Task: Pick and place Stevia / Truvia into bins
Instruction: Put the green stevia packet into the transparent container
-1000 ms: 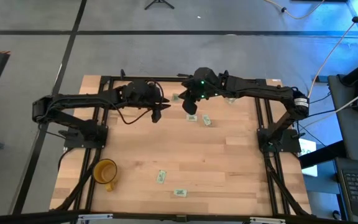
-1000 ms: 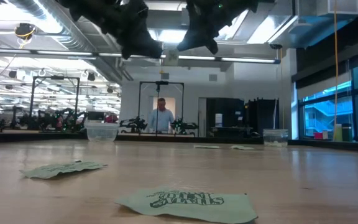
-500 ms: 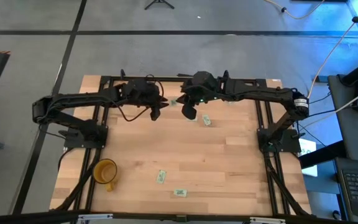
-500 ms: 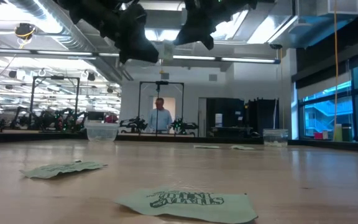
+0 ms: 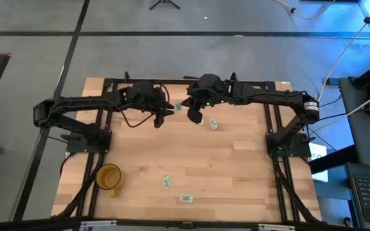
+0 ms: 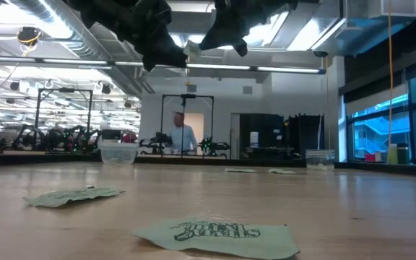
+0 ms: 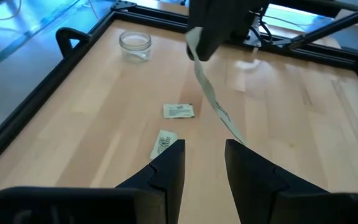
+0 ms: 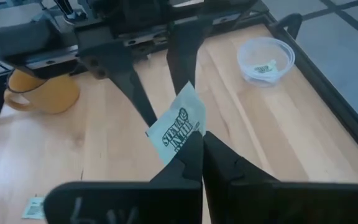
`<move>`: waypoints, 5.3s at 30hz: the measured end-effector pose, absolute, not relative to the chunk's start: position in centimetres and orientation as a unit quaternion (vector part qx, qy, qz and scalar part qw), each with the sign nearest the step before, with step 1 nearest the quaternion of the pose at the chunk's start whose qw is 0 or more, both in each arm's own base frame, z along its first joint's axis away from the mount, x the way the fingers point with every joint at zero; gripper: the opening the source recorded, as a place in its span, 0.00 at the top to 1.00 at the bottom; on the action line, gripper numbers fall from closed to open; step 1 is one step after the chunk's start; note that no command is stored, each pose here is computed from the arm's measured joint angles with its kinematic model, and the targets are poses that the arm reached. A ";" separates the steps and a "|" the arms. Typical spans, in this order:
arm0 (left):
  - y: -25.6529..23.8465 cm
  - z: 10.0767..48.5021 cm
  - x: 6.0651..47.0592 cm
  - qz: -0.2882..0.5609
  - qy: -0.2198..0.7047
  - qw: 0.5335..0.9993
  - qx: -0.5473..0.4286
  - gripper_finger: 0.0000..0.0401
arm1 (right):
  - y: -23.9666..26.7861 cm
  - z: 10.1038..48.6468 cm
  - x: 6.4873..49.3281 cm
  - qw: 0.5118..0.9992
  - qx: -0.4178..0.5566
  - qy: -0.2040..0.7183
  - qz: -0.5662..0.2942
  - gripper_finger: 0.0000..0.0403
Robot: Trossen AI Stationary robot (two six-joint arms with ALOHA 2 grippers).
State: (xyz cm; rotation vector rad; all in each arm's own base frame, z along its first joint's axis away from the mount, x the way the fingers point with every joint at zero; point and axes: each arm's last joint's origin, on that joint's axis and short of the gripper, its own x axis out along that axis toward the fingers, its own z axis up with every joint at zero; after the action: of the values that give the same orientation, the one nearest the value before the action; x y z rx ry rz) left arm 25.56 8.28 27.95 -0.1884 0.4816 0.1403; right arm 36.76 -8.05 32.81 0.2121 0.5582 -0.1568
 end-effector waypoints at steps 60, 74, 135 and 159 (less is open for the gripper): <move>7.5 28.3 26.0 0.058 0.217 0.969 -0.102 0.76 | -7.2 33.1 37.1 0.958 0.101 0.261 -0.065 1.00; 7.5 28.4 26.0 0.056 0.215 0.971 -0.091 0.98 | -7.2 33.0 37.1 0.957 0.099 0.263 -0.065 1.00; 19.4 21.1 18.3 0.471 0.463 0.713 -0.236 0.99 | -8.0 29.7 29.3 0.948 0.109 0.259 -0.151 0.61; 20.9 17.7 19.0 0.495 0.509 0.667 -0.227 0.88 | -8.0 29.8 29.3 0.950 0.109 0.251 -0.151 0.61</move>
State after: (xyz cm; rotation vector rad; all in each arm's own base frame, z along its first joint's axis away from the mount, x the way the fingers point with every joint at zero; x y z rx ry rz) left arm 18.97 20.86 17.66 -0.5122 1.1479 1.1176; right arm 29.34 -7.99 29.84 0.2217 0.5100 -0.3070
